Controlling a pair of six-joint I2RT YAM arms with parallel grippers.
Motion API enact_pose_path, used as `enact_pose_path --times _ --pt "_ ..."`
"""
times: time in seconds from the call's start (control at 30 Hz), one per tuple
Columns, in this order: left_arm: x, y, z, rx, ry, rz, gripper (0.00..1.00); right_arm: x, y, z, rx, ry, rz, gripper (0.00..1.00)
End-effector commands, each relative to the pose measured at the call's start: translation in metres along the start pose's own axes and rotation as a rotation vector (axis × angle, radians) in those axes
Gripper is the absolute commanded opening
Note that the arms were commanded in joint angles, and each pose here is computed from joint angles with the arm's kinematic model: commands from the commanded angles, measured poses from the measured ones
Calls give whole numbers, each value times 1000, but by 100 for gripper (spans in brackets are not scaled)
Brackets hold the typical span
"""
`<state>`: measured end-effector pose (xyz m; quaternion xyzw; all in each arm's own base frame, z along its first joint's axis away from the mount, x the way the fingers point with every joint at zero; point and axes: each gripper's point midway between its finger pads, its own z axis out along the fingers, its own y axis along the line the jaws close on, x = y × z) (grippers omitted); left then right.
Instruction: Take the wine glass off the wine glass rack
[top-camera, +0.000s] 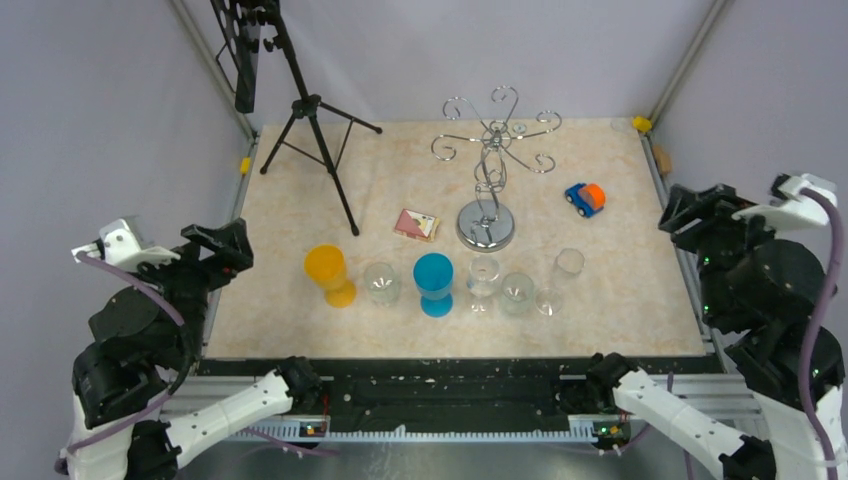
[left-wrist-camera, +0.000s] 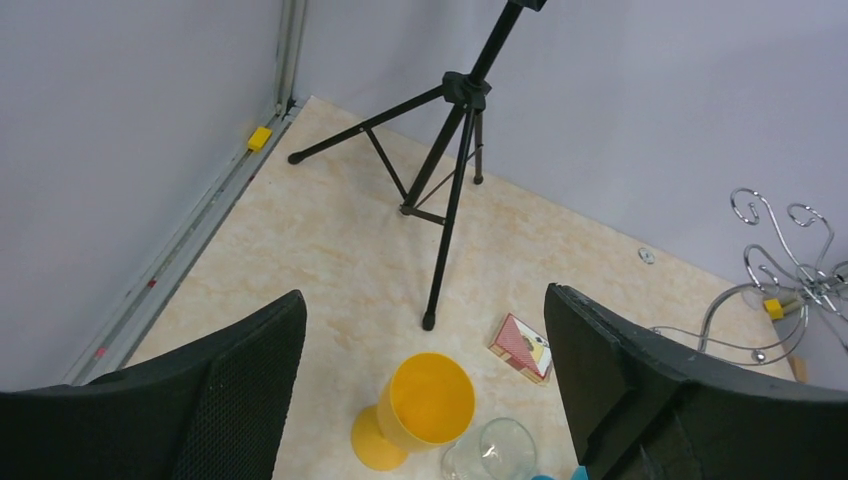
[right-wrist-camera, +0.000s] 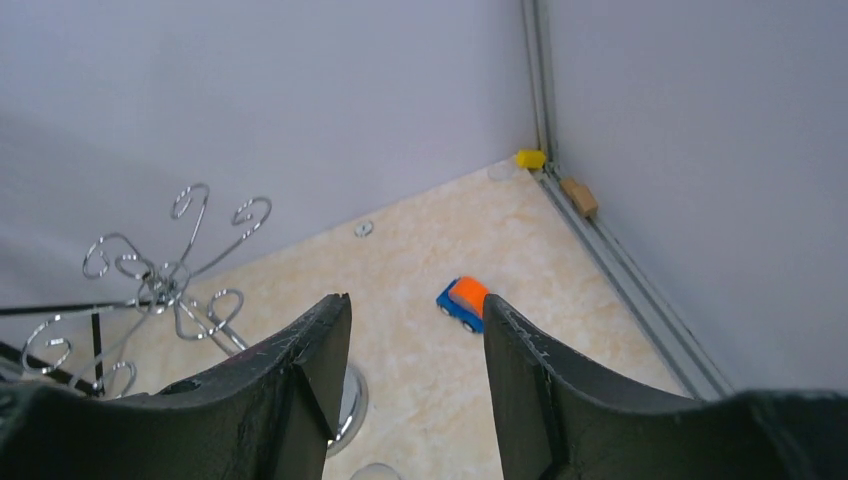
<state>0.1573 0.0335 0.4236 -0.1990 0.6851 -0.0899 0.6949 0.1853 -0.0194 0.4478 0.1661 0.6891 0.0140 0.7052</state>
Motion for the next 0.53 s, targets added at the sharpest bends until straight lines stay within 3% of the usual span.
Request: enact_pose_path --times 0.0,0.5 --pt "-9 14 -4 -38 -23 -3 93 -31 -14 5 106 -148 63 52" --pt "-12 7 5 -63 -59 76 99 -28 -11 12 118 -164 46 52"
